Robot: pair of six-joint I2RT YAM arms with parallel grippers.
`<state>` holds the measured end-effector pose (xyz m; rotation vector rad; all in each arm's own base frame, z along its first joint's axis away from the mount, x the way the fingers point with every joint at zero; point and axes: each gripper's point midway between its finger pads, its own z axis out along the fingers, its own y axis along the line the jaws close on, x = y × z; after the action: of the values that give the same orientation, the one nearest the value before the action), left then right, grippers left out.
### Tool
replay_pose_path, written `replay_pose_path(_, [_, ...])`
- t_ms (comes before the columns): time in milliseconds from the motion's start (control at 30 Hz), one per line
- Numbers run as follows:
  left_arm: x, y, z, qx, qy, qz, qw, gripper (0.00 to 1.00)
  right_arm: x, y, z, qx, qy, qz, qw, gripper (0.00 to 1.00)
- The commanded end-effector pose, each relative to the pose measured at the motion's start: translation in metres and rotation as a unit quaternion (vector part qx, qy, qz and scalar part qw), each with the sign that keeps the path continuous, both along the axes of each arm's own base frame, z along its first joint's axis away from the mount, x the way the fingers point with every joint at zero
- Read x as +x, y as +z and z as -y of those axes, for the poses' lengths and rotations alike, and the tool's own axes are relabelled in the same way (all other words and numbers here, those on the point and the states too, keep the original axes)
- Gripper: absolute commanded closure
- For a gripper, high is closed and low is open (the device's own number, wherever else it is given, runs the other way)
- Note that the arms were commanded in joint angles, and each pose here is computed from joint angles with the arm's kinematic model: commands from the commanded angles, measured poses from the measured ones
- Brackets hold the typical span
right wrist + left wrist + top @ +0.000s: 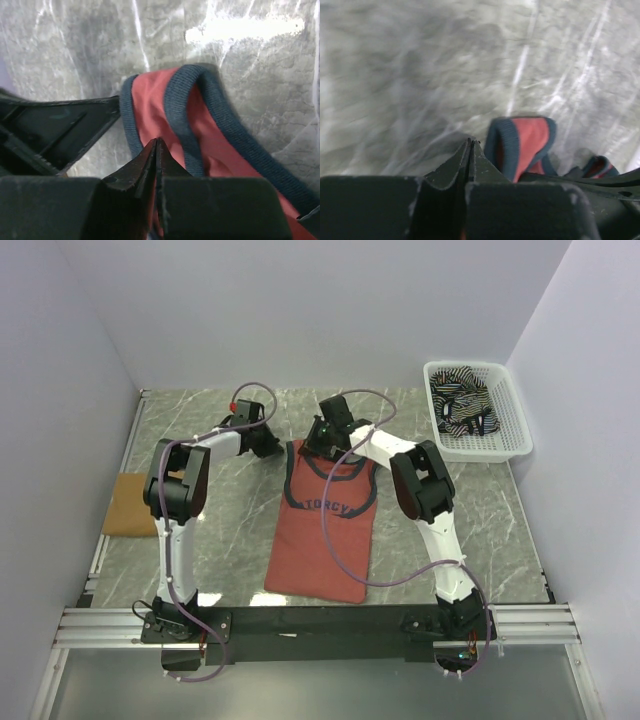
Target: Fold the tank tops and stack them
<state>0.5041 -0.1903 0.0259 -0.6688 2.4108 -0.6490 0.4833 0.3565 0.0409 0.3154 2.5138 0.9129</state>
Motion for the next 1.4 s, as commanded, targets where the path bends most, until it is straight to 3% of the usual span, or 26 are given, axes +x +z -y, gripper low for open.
replay_pose_path(0, [-0.008,-0.022,0.017,-0.018,-0.043,-0.024,0.999,0.96,0.018,0.032,-0.009,0.023,-0.011,0.039,0.999,0.92])
replay_pose_path(133, [-0.004,-0.018,0.028,-0.046,-0.057,-0.014,0.997,0.9,0.024,0.02,-0.012,0.015,-0.014,0.025,0.999,0.92])
replay_pose_path(367, [0.004,0.007,0.042,-0.09,-0.068,0.021,0.993,0.88,0.029,0.006,-0.013,0.01,-0.019,0.005,1.0,0.95])
replay_pose_path(533, [0.009,0.03,0.049,-0.112,-0.075,0.046,0.99,0.87,0.031,0.024,-0.008,0.03,-0.023,0.026,0.999,0.95])
replay_pose_path(733, [0.007,0.024,0.051,-0.117,-0.077,0.04,0.989,0.89,0.039,0.089,0.0,0.063,-0.021,0.108,0.992,0.76])
replay_pose_path(900, [0.008,0.022,0.053,-0.123,-0.078,0.042,0.989,0.9,0.037,0.118,0.015,0.061,-0.042,0.124,0.989,0.72])
replay_pose_path(1033, [0.01,0.025,0.056,-0.132,-0.081,0.047,0.987,0.91,0.031,0.108,0.024,0.045,-0.059,0.103,0.992,0.8])
replay_pose_path(1133, [0.012,0.029,0.056,-0.136,-0.08,0.053,0.986,0.91,0.027,0.09,0.024,0.036,-0.059,0.077,0.995,0.96])
replay_pose_path(1367, [0.017,0.044,0.059,-0.149,-0.083,0.072,0.983,0.94,0.021,0.051,0.016,0.013,-0.049,0.042,0.998,1.0])
